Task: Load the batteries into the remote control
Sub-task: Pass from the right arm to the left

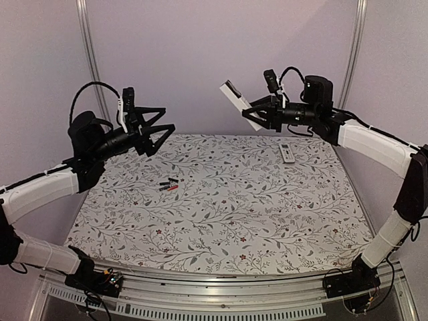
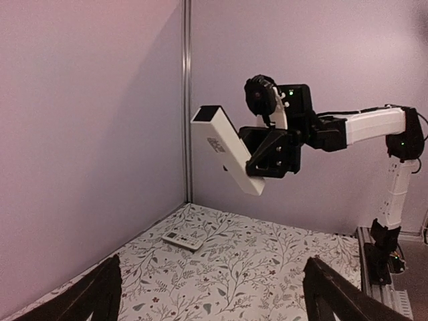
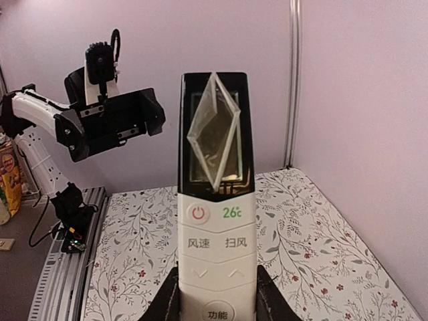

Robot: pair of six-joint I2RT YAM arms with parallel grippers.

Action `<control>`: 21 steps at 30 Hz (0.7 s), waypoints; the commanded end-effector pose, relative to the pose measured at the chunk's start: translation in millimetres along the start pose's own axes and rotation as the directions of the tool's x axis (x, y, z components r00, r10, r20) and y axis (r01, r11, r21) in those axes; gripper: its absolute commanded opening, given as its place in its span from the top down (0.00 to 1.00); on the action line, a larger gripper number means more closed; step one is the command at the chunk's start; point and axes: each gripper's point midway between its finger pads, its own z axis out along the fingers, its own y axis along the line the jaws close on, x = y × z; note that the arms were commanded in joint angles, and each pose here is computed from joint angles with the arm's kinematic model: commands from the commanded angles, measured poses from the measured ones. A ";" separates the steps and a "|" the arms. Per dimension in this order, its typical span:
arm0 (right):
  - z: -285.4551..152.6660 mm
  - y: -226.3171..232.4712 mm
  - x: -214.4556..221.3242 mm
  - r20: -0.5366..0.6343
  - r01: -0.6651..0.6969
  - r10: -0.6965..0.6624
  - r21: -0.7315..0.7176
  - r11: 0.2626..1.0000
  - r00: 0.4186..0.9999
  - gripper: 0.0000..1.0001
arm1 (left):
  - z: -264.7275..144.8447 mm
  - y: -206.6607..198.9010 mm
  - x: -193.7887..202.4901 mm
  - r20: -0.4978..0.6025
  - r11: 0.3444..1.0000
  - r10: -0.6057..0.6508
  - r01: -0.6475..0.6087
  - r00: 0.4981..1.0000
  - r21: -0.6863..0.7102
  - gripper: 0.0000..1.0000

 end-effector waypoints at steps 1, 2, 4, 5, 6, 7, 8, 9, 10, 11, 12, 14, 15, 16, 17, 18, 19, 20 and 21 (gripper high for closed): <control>23.2 67.8 -19.4 0.066 0.118 -0.106 -0.221 0.968 0.992 0.97 | 31.7 -60.3 -30.7 0.059 0.976 -0.063 0.050 0.996 0.212 0.04; 25.9 76.5 -23.4 0.077 0.138 -0.122 -0.241 0.961 0.989 0.97 | 37.8 -68.6 -34.0 0.063 0.969 -0.078 0.061 0.995 0.240 0.03; 29.8 91.6 -29.5 0.096 0.168 -0.147 -0.274 0.947 0.984 0.97 | 47.5 -78.7 -38.0 0.070 0.957 -0.105 0.081 0.992 0.279 0.02; 30.6 97.7 -32.1 0.105 0.181 -0.157 -0.286 0.941 0.982 0.97 | 51.8 -81.6 -39.0 0.070 0.952 -0.120 0.095 0.990 0.291 0.02; 32.0 103.7 -33.6 0.110 0.189 -0.163 -0.297 0.936 0.980 0.97 | 56.1 -84.1 -38.9 0.069 0.949 -0.126 0.100 0.990 0.300 0.02; 33.2 109.2 -34.6 0.115 0.198 -0.171 -0.308 0.931 0.979 0.97 | 61.0 -85.9 -37.5 0.064 0.946 -0.131 0.105 0.989 0.305 0.03; 34.6 113.5 -34.1 0.118 0.204 -0.175 -0.316 0.926 0.977 0.98 | 65.6 -87.3 -35.9 0.056 0.944 -0.137 0.113 0.989 0.310 0.05; 35.4 116.2 -33.9 0.120 0.210 -0.180 -0.322 0.923 0.976 0.98 | 69.2 -88.9 -34.0 0.049 0.942 -0.141 0.118 0.989 0.315 0.08; 35.8 118.6 -34.2 0.122 0.211 -0.181 -0.329 0.920 0.976 0.98 | 72.0 -91.8 -33.7 0.046 0.938 -0.144 0.122 0.988 0.324 0.12; 36.0 120.3 -33.9 0.122 0.211 -0.179 -0.334 0.919 0.976 0.98 | 74.2 -94.1 -34.7 0.048 0.936 -0.145 0.122 0.988 0.330 0.15; 36.1 121.1 -33.9 0.122 0.211 -0.179 -0.337 0.918 0.976 0.98 | 75.6 -96.2 -35.2 0.051 0.935 -0.146 0.121 0.988 0.334 0.19; 36.2 122.4 -33.9 0.123 0.209 -0.177 -0.341 0.917 0.977 0.98 | 77.2 -100.2 -37.3 0.061 0.933 -0.148 0.119 0.987 0.341 0.28; 36.9 122.2 -32.9 0.120 0.205 -0.174 -0.342 0.917 0.977 0.98 | 77.8 -102.6 -38.5 0.066 0.931 -0.149 0.118 0.987 0.346 0.33; 37.1 122.0 -32.1 0.118 0.203 -0.172 -0.343 0.917 0.978 0.98 | 78.7 -104.5 -39.1 0.068 0.929 -0.150 0.117 0.986 0.350 0.39; 37.6 121.5 -31.4 0.117 0.203 -0.173 -0.342 0.918 0.978 0.98 | 79.2 -106.2 -39.3 0.070 0.928 -0.152 0.118 0.986 0.354 0.45; 37.7 121.4 -31.2 0.117 0.204 -0.173 -0.341 0.918 0.978 0.98 | 79.8 -107.3 -39.5 0.071 0.927 -0.156 0.121 0.985 0.354 0.51; 37.7 121.5 -30.9 0.117 0.205 -0.175 -0.342 0.917 0.978 0.99 | 80.4 -107.8 -39.4 0.072 0.927 -0.162 0.127 0.984 0.353 0.57; 37.6 121.6 -30.9 0.117 0.205 -0.175 -0.343 0.917 0.978 0.99 | 80.9 -107.1 -40.0 0.074 0.927 -0.171 0.135 0.983 0.349 0.64; 37.7 121.7 -30.3 0.116 0.206 -0.176 -0.343 0.916 0.978 0.99 | 81.7 -106.1 -40.1 0.072 0.928 -0.188 0.152 0.980 0.341 0.72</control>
